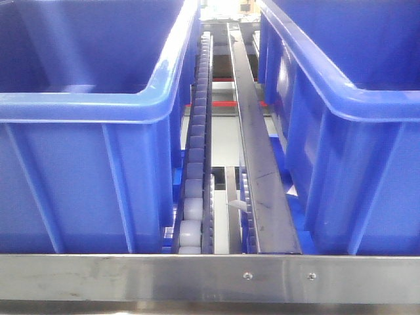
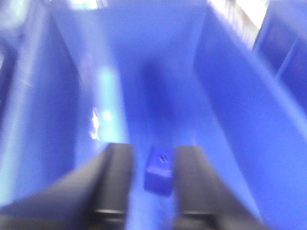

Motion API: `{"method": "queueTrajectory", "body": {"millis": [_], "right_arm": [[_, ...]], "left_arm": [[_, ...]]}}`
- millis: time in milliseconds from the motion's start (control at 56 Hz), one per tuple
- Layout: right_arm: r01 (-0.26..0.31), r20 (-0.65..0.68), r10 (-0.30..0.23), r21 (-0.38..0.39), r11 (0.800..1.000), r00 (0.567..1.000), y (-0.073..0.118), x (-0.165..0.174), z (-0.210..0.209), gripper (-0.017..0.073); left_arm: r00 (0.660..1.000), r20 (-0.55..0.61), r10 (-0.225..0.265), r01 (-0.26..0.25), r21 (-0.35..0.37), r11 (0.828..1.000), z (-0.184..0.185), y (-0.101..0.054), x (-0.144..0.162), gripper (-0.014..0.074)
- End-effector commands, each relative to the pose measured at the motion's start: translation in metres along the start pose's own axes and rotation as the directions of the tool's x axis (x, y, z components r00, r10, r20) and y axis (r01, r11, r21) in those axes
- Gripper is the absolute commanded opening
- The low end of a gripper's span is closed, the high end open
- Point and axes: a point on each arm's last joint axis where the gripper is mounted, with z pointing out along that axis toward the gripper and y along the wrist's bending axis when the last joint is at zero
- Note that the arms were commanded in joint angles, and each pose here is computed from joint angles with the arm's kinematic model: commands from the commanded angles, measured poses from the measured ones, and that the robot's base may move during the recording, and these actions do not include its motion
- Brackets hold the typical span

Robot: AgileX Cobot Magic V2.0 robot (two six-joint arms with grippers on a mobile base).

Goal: Pick and sort blue part to right shelf

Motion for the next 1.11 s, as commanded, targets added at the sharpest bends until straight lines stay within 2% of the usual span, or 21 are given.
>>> {"method": "queueTrajectory", "body": {"millis": [0, 71, 178, 268, 286, 303, 428, 553, 714, 821, 964, 1053, 1089], "right_arm": [[0.03, 0.037, -0.03, 0.024, 0.999, 0.999, 0.004, -0.038, 0.007, 0.0206], [0.031, -0.049, -0.026, 0.095, 0.995, 0.998, 0.004, -0.061, 0.023, 0.0206], [0.054, -0.208, 0.001, 0.258, 0.965, 0.978, -0.005, -0.088, 0.058, 0.0206], [0.073, -0.294, 0.025, 0.316, 0.946, 0.955, -0.013, -0.104, 0.089, 0.0206], [0.08, -0.318, 0.025, 0.315, 0.946, 0.948, -0.014, -0.106, 0.098, 0.0206], [0.105, -0.41, 0.019, 0.277, 0.955, 0.912, -0.017, -0.106, 0.134, 0.0206], [0.082, -0.535, 0.028, 0.181, 0.98, 0.845, -0.021, -0.093, 0.198, 0.0206], [0.099, -0.624, 0.004, 0.131, 0.986, 0.782, -0.028, -0.075, 0.247, 0.0206], [0.101, -0.697, 0.02, 0.132, 0.986, 0.717, -0.036, -0.05, 0.29, 0.0206], [0.101, -0.705, 0.022, 0.132, 0.986, 0.708, -0.037, -0.044, 0.297, 0.0262], [0.111, -0.687, 0.01, 0.131, 0.985, 0.726, -0.036, -0.052, 0.291, 0.0501], [0.12, -0.667, -0.001, 0.132, 0.984, 0.745, -0.035, -0.061, 0.284, 0.0612], [0.125, -0.655, -0.007, 0.133, 0.983, 0.755, -0.034, -0.066, 0.279, 0.0627]], "left_arm": [[0.992, 0.129, 0.0, -0.003, 0.026, 1.0, -0.013, -0.001, -0.012, 0.012], [0.993, 0.119, 0.0, -0.002, 0.02, 1.0, -0.016, 0.0, -0.01, 0.0124], [0.995, 0.101, 0.006, -0.008, 0.012, 1.0, -0.016, 0.001, -0.008, 0.0124], [0.995, 0.101, 0.006, -0.008, 0.011, 1.0, -0.016, 0.001, -0.008, 0.0124], [0.995, 0.101, 0.005, -0.006, 0.012, 1.0, -0.016, 0.001, -0.008, 0.0124], [0.995, 0.101, 0.005, -0.006, 0.012, 1.0, -0.016, 0.001, -0.008, 0.0124], [0.996, 0.094, 0.005, -0.006, 0.011, 1.0, -0.016, 0.001, -0.008, 0.0124], [0.996, 0.095, 0.006, -0.007, 0.01, 1.0, -0.016, 0.001, -0.008, 0.0124], [0.996, 0.095, 0.006, -0.007, 0.01, 1.0, -0.016, 0.001, -0.008, 0.0124], [0.996, 0.095, 0.006, -0.007, 0.01, 1.0, -0.016, 0.001, -0.008, 0.0124], [0.996, 0.095, 0.006, -0.007, 0.01, 1.0, -0.016, 0.001, -0.008, 0.0124], [0.996, 0.093, 0.006, -0.007, 0.009, 1.0, -0.016, 0.001, -0.008, 0.0124], [0.996, 0.093, 0.006, -0.007, 0.009, 1.0, -0.016, 0.001, -0.008, 0.0124]]}}
